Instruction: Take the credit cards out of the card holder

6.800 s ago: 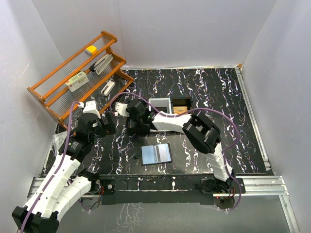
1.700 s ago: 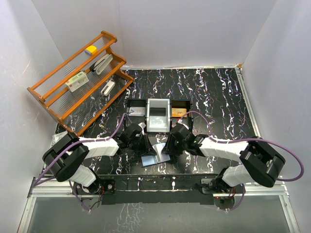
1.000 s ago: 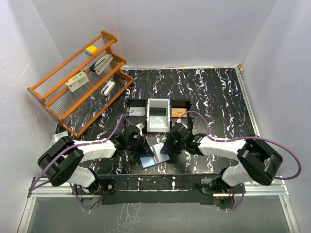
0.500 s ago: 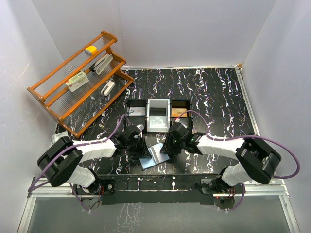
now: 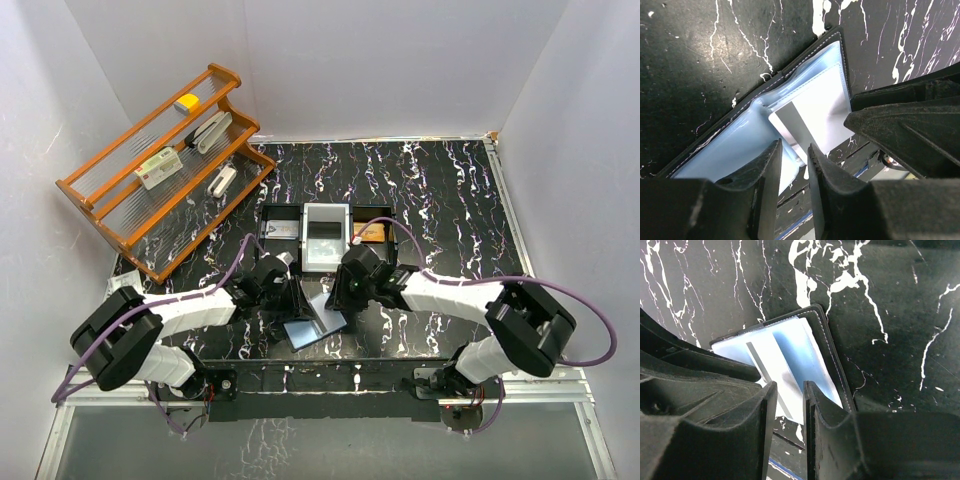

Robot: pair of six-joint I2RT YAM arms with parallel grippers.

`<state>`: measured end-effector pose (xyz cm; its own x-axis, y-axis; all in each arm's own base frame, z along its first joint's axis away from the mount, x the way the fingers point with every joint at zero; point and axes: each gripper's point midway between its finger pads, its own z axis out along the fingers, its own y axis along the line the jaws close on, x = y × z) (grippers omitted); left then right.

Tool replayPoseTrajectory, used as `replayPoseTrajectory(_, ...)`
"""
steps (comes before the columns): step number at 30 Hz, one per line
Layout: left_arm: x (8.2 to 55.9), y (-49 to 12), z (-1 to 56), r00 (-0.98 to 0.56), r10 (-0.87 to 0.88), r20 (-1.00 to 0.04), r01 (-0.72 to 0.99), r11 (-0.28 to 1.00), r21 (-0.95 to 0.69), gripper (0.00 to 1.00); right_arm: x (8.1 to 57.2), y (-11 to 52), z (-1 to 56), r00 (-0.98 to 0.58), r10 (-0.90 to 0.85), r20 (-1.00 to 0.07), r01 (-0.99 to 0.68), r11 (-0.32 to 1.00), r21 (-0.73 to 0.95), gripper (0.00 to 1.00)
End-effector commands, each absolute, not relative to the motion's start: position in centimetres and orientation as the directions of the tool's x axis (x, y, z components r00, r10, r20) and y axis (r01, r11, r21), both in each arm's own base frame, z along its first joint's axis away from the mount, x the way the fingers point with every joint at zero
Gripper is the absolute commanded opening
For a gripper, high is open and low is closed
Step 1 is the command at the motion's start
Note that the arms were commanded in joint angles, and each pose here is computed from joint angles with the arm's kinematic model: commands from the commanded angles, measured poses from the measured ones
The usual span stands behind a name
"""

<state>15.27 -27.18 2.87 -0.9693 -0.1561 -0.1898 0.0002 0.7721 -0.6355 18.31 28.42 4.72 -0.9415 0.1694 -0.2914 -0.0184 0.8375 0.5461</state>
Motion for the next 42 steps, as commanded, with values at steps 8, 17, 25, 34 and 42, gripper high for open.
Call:
replayPoseTrajectory(8,15.0,-26.2,2.3,-0.959,-0.227,-0.169,-0.075,0.780,-0.622,0.36,18.7,29.4,3.4,-0.956,0.091,-0.278,-0.064,0.861,0.504,0.19)
replayPoseTrajectory(17,15.2,-26.8,2.2,-0.950,-0.271,-0.154,-0.103,0.740,-0.664,0.22,16.2,27.7,1.9,-0.965,0.179,-0.191,0.049,0.840,0.541,0.00)
replayPoseTrajectory(25,15.5,-28.7,4.2,-0.963,-0.183,-0.197,0.016,0.692,-0.722,0.01,15.4,25.8,1.6,-0.949,0.255,-0.185,0.122,0.838,0.532,0.00)
replayPoseTrajectory(34,15.2,-28.7,3.8,-0.981,-0.029,-0.193,0.109,0.738,-0.666,0.00,16.1,24.4,1.6,-0.916,0.334,-0.224,0.178,0.837,0.517,0.00)
replayPoseTrajectory(42,14.9,-27.3,3.1,-0.983,-0.023,-0.181,0.102,0.754,-0.649,0.00,16.7,23.7,1.8,-0.896,0.366,-0.254,0.201,0.841,0.501,0.00)
